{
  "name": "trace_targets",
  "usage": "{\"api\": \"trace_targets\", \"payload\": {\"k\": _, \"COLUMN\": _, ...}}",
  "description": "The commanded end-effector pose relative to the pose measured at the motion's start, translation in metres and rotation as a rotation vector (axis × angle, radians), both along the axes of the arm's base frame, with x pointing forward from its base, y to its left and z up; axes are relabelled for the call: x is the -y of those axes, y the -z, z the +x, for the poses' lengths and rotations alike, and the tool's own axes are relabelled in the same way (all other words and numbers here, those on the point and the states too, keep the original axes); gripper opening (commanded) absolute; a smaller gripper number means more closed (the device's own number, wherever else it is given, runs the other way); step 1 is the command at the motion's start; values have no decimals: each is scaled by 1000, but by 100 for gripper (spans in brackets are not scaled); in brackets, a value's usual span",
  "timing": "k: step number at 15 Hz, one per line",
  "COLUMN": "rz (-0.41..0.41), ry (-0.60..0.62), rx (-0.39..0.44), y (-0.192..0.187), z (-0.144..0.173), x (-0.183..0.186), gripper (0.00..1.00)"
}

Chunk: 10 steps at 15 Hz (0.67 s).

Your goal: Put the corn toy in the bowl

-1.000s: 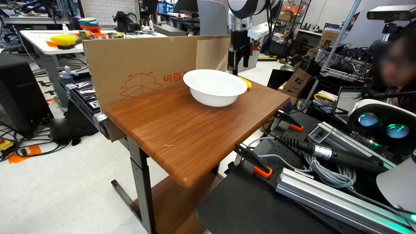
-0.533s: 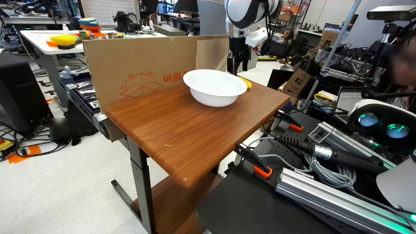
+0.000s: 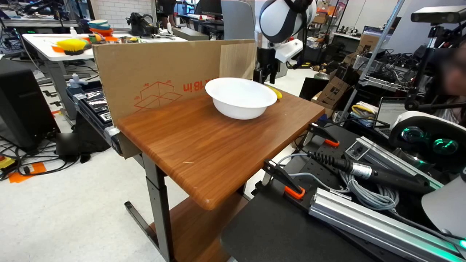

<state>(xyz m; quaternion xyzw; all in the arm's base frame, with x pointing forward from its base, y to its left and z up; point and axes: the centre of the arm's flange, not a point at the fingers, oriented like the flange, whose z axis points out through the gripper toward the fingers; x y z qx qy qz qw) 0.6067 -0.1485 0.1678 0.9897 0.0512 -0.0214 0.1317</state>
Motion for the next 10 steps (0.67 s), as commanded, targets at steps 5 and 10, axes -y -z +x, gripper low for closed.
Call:
{"api": "trace_targets", "payload": {"k": 5, "rz": 2, "ry": 35, "rx": 117, "y": -9, "z": -19, "x": -19, "gripper": 45}}
{"api": "trace_targets", "payload": {"k": 10, "rz": 1, "ry": 95, "rx": 138, "y": -25, "z": -33, "x": -13, "gripper": 6}}
